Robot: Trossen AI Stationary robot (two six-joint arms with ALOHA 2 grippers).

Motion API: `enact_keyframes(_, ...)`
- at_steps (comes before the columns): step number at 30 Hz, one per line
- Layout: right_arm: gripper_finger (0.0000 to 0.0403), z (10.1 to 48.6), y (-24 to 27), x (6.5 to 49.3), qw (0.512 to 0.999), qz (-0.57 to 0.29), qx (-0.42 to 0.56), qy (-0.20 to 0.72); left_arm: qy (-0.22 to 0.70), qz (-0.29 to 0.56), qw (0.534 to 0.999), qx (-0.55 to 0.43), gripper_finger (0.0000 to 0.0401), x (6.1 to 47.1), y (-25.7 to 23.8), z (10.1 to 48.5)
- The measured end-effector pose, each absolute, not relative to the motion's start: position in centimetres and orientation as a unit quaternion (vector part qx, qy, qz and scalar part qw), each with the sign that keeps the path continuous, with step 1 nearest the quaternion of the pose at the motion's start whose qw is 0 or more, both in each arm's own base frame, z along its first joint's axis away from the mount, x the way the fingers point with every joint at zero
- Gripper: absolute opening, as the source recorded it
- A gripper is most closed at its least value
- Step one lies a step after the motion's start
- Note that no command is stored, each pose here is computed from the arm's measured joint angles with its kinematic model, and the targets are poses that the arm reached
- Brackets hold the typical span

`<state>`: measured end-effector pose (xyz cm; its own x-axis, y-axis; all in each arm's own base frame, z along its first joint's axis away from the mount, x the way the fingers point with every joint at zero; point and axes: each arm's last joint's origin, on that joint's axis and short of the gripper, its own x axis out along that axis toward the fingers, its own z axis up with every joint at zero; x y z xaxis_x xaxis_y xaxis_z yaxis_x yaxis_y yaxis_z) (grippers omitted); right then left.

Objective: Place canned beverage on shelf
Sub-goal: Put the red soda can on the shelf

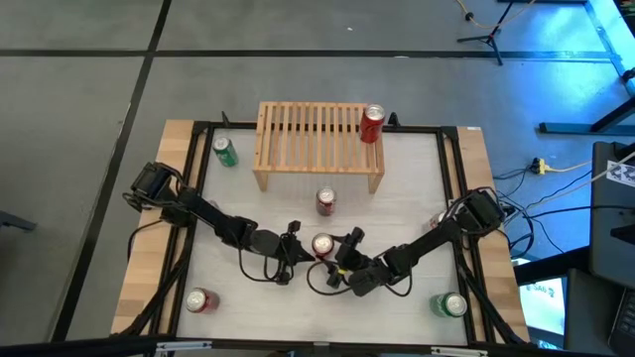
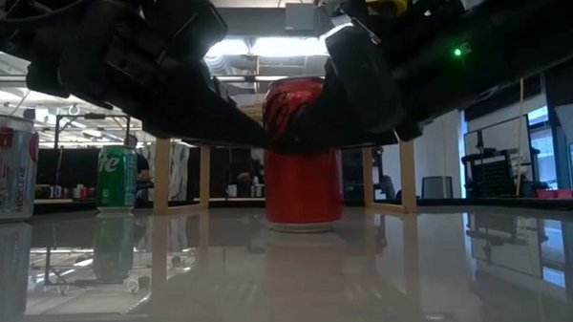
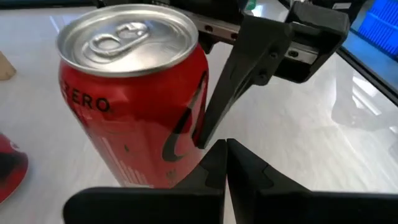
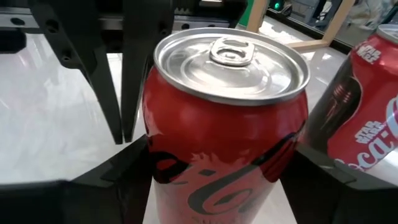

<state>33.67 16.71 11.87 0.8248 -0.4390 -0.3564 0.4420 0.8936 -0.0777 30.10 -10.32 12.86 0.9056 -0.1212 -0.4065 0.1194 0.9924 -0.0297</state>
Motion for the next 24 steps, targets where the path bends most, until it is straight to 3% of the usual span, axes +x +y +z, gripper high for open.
enact_keyframes(9,0.0282,13.5,16.6,33.2,0.957,-0.214,-0.026,0.195,0.204,-0.077,0.976,0.013,0.0003,29.3,-10.9,14.5)
enact_keyframes(24,0.0284,23.3,16.2,28.9,0.963,-0.227,-0.011,0.143,0.205,-0.061,0.976,0.027,0.0003,28.5,-11.9,15.3)
